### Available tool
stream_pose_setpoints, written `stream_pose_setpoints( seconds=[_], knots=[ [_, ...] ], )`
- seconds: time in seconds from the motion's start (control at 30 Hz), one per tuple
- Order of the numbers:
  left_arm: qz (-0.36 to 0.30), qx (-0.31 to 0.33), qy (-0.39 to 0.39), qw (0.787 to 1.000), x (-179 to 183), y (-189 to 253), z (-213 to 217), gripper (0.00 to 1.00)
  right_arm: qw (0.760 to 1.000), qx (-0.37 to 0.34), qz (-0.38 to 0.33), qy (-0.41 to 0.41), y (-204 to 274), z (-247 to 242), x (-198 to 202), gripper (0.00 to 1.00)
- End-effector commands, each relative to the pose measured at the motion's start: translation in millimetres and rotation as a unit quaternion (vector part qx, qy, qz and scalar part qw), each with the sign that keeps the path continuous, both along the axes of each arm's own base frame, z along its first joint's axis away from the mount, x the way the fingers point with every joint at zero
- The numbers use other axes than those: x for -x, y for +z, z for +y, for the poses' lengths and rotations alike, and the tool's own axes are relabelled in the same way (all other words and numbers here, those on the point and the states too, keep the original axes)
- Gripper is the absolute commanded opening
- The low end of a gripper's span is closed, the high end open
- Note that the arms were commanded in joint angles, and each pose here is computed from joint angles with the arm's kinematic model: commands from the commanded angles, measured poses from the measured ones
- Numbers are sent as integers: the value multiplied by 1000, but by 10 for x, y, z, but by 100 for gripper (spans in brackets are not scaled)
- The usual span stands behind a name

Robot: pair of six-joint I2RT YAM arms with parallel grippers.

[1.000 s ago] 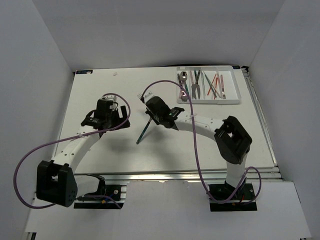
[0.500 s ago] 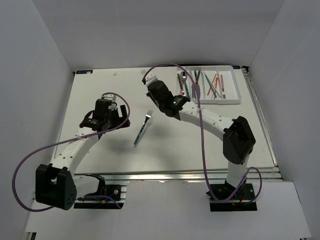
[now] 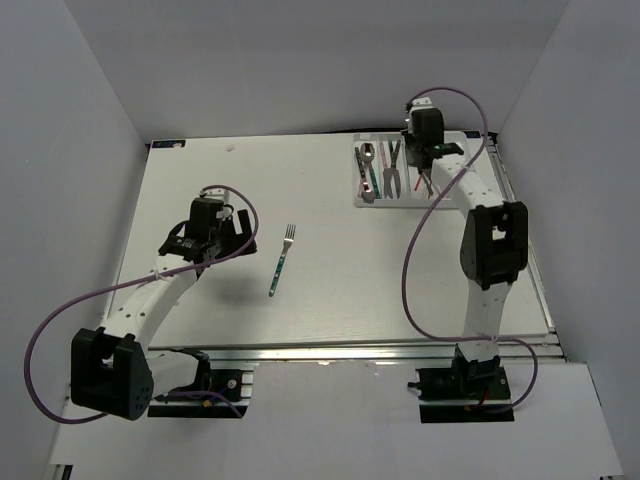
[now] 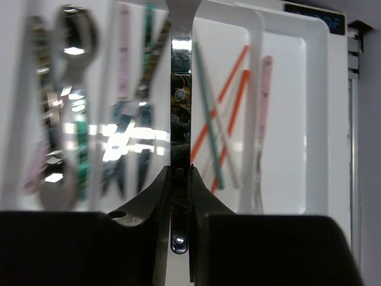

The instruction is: Sort the eating utensils into containers

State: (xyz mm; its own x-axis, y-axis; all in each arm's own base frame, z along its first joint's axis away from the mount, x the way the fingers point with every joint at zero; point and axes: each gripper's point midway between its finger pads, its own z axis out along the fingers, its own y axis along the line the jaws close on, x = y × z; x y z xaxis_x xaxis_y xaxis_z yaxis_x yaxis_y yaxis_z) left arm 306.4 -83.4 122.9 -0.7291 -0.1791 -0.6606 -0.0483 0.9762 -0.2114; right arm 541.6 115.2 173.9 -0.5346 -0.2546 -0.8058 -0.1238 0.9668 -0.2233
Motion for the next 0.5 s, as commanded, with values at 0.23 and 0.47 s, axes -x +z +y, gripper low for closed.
stream_pose_setpoints(
  seconds=[0.23,0.47],
  knots=[
    [-9,-22,23,999,-7,58,118,98,997,-31,48,-59,-479,-1122,-704,0],
    [-5,-20,20,1000,-10,34,97,98,994,-52,56,-84,-737,-1513,-629,0]
  ],
)
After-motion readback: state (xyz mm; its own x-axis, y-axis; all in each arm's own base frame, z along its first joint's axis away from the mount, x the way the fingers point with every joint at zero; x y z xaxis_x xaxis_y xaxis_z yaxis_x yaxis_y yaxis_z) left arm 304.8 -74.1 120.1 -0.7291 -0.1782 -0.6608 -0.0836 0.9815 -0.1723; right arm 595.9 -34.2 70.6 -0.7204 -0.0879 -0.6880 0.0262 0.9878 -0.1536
